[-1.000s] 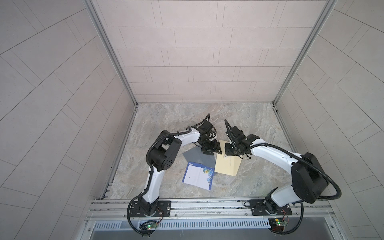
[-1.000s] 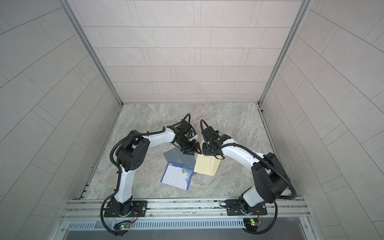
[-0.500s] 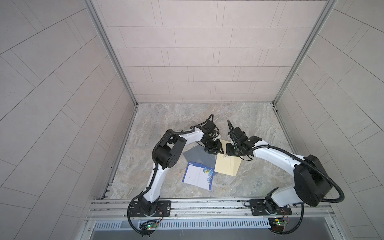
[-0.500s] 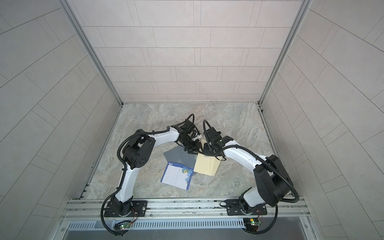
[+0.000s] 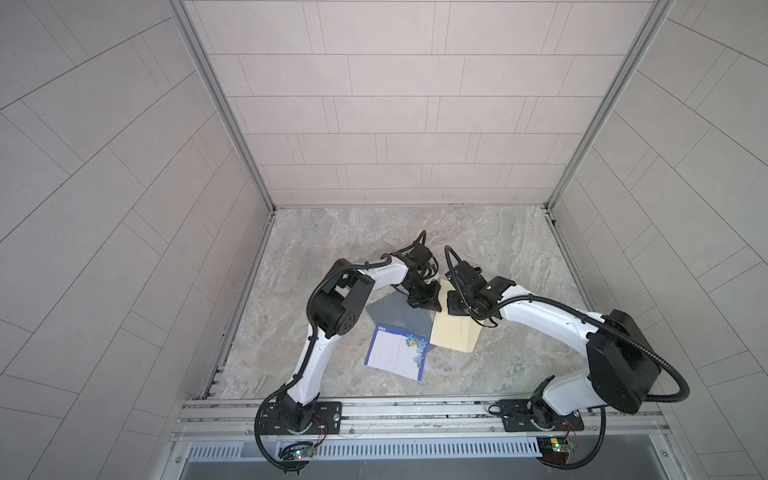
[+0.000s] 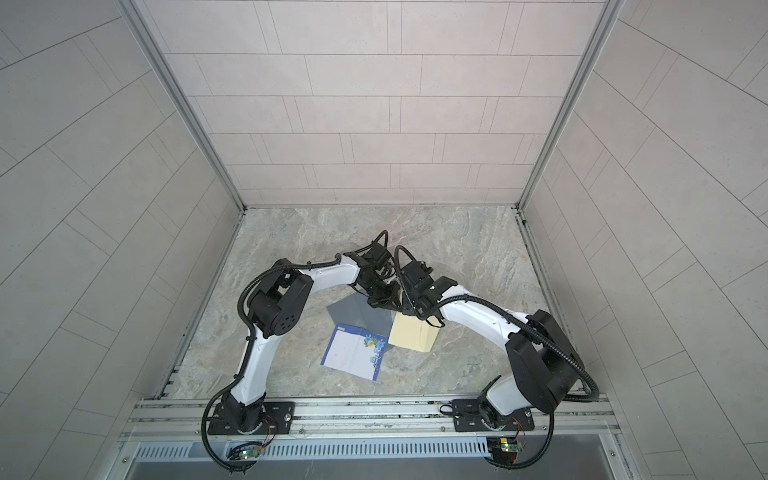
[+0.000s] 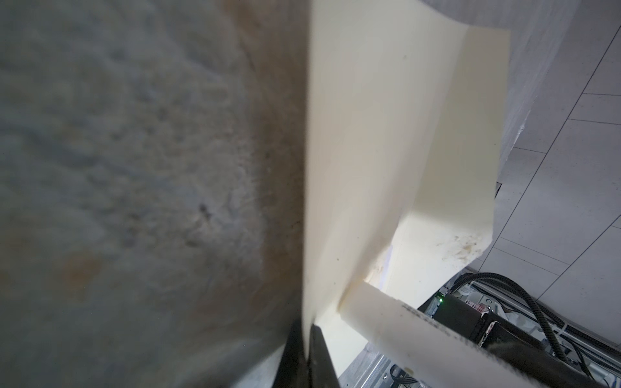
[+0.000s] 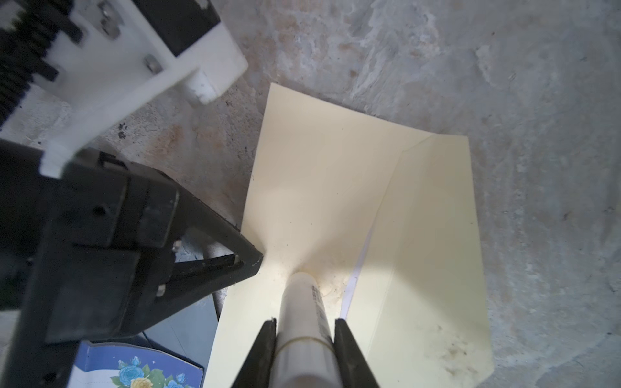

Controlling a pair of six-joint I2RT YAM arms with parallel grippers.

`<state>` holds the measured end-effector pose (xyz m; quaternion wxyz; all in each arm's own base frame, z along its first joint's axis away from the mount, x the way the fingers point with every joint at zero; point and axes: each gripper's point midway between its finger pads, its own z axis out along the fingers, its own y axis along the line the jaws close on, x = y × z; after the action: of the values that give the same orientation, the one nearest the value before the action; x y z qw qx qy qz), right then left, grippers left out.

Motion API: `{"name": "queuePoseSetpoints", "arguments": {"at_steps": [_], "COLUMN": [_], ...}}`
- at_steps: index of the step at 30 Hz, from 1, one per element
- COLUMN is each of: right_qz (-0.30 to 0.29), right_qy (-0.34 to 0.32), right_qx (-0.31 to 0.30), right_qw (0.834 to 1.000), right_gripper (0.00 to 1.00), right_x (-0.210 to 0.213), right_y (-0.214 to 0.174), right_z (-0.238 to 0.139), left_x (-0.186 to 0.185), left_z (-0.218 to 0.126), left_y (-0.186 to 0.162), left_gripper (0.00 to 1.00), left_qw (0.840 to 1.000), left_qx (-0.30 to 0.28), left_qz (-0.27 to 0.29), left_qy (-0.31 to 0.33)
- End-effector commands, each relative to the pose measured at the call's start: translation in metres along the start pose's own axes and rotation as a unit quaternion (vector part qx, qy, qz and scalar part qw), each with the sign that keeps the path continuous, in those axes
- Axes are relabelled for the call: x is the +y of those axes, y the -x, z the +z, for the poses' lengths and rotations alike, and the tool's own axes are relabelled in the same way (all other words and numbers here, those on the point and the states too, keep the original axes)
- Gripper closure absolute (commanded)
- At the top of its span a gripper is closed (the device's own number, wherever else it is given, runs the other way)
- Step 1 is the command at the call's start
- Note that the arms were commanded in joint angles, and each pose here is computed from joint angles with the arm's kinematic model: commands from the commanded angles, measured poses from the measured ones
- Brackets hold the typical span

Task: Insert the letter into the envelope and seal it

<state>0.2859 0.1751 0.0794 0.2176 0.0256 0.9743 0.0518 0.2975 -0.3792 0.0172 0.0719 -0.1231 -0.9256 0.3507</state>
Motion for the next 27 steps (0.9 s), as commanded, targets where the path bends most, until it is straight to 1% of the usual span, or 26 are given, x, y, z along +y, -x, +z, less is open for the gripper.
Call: {"name": "queuePoseSetpoints", "arguments": {"at_steps": [1, 7, 19, 23, 25, 27], "right_qz": [-0.004, -0.003, 0.002, 0.006, 0.009, 0.017], "right_qy": [-0.097, -0.133, -0.150, -0.139, -0.113, -0.068], "right_qx": [0.042, 0.039, 0.037, 0.033, 0.020, -0.005], "right_qw": [0.994, 0.990, 0.988, 0.990, 0.993, 0.998], "right_gripper": [1.00, 1.00, 1.00, 1.00, 1.00, 1.00], "right_x": [-0.038, -0.055, -0.072, -0.068, -0.059, -0.045], "right_y": [-0.029, -0.028, -0.028, -0.026, -0.020, -0.011], "right_z": [0.013, 0.010, 0.004, 0.005, 0.004, 0.000], "left_x": [0.012, 0.015, 0.019, 0.019, 0.019, 0.019], "left_z": [0.000, -0.004, -0.004, -0.005, -0.005, -0.005], "left_y": [-0.006, -0.006, -0.004, -0.004, -0.004, -0.004], "left_gripper": [1.00, 1.00, 1.00, 1.00, 1.00, 1.00], "left_qw": [0.999, 0.999, 0.998, 0.998, 0.999, 0.998], "left_qx": [-0.002, -0.007, -0.011, -0.012, -0.013, -0.014], "left_qz": [-0.006, -0.007, -0.014, -0.013, -0.013, -0.012], "left_qy": [0.037, 0.047, 0.052, 0.053, 0.051, 0.052]}}
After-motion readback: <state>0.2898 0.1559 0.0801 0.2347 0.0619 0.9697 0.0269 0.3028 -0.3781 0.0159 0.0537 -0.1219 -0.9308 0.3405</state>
